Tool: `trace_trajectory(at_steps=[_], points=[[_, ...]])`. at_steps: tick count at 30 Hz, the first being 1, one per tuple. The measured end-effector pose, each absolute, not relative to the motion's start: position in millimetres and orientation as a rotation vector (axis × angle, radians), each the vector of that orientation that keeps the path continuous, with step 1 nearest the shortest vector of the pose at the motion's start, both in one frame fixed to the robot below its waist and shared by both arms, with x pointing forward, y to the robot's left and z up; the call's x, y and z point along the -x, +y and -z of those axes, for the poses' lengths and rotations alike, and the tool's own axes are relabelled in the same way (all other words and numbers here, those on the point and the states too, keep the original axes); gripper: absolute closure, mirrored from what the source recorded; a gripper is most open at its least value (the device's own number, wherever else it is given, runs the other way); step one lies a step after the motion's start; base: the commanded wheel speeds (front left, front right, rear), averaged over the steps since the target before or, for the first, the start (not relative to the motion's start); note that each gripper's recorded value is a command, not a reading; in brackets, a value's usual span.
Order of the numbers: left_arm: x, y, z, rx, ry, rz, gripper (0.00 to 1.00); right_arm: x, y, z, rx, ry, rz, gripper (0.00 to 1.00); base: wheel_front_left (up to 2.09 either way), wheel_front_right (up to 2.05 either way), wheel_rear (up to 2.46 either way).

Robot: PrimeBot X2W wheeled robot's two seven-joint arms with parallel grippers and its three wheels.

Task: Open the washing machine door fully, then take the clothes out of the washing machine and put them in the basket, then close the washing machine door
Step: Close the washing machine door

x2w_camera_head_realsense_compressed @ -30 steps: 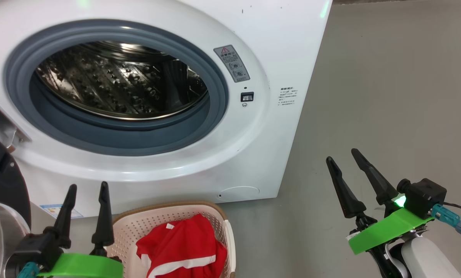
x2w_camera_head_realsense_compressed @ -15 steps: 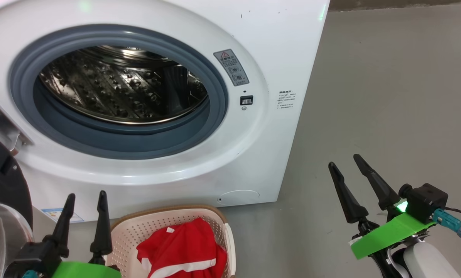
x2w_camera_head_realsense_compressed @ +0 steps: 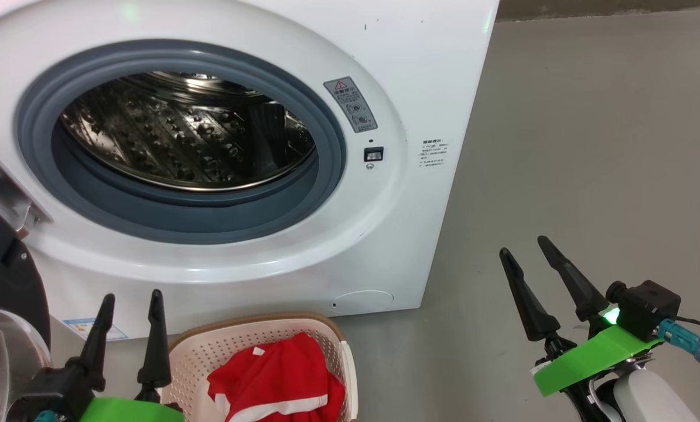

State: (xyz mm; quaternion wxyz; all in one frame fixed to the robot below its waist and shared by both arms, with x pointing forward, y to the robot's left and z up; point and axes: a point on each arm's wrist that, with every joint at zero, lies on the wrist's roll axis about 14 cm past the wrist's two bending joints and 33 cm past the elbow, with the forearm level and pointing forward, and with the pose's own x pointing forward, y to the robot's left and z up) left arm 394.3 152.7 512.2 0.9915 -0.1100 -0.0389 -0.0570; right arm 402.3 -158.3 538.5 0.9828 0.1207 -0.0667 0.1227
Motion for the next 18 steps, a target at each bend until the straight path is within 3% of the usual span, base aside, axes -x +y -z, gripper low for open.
trace_trajectory(at_steps=[18], points=[[-394.3, 152.0, -510.3, 0.223, -0.074, 0.116, 0.00, -401.3, -159.4, -535.0, -0.245, -0.125, -0.242, 0.00, 0.00, 0.00, 0.00]])
